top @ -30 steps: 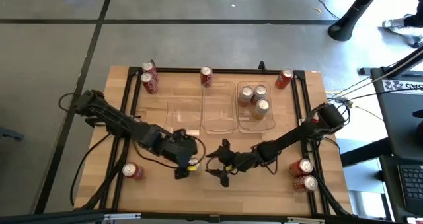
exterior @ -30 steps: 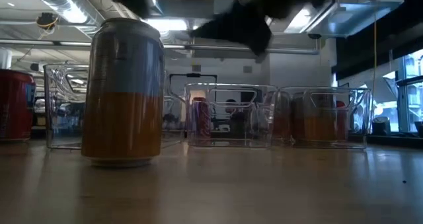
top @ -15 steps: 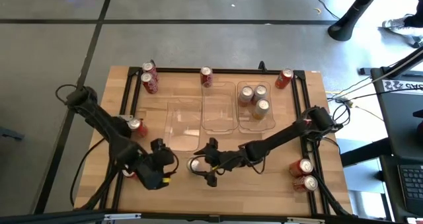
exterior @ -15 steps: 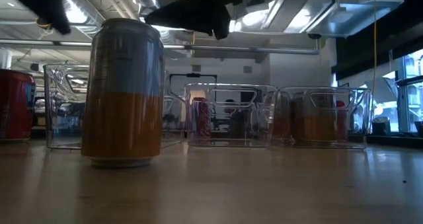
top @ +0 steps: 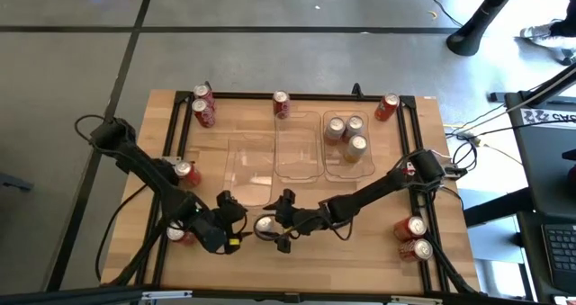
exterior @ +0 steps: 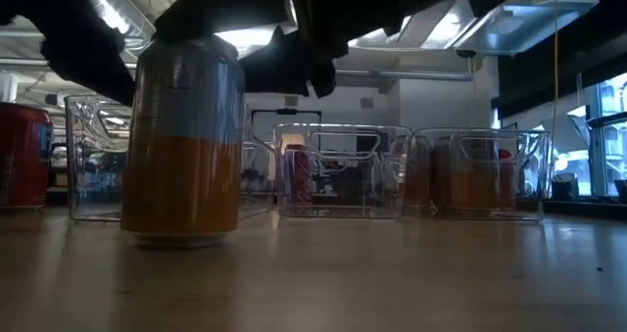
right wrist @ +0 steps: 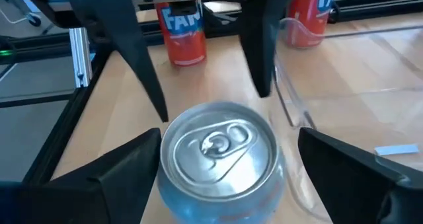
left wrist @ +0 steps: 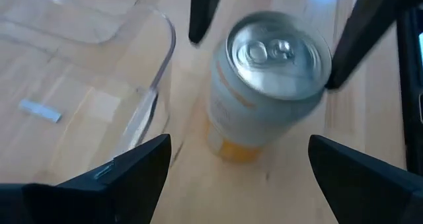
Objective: Sort soda cans
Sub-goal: Put the white soda can into the right transparent bin
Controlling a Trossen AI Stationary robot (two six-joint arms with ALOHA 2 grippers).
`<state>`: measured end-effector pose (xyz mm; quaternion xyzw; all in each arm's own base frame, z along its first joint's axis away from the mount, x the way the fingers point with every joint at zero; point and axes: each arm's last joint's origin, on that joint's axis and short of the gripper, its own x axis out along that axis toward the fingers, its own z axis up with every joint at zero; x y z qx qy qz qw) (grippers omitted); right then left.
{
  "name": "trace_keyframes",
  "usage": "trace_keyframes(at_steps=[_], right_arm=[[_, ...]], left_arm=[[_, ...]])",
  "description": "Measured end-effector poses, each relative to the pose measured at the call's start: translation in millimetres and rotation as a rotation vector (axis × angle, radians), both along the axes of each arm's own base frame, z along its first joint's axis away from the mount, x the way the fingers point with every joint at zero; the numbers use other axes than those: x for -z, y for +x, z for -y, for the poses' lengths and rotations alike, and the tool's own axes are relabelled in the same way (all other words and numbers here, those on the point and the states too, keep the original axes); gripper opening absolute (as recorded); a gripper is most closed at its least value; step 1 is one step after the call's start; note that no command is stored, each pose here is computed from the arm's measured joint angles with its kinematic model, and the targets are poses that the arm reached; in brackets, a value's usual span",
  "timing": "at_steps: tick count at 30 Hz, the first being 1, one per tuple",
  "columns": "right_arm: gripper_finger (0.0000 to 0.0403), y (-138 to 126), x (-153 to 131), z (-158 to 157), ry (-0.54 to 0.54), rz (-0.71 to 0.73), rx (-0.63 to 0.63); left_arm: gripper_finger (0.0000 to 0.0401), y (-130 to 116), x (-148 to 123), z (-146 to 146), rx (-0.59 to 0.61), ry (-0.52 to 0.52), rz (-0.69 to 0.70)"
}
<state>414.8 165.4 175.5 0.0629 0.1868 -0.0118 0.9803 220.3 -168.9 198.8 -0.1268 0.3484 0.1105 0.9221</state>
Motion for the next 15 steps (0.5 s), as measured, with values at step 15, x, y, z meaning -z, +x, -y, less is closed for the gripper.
trace_keyframes(at_steps=[15], right_arm=[[0.0346,5,18,-1,-0.011,0.013,0.031]], left_arm=[[0.0345,12,5,-10,0.029,0.029,0.076]])
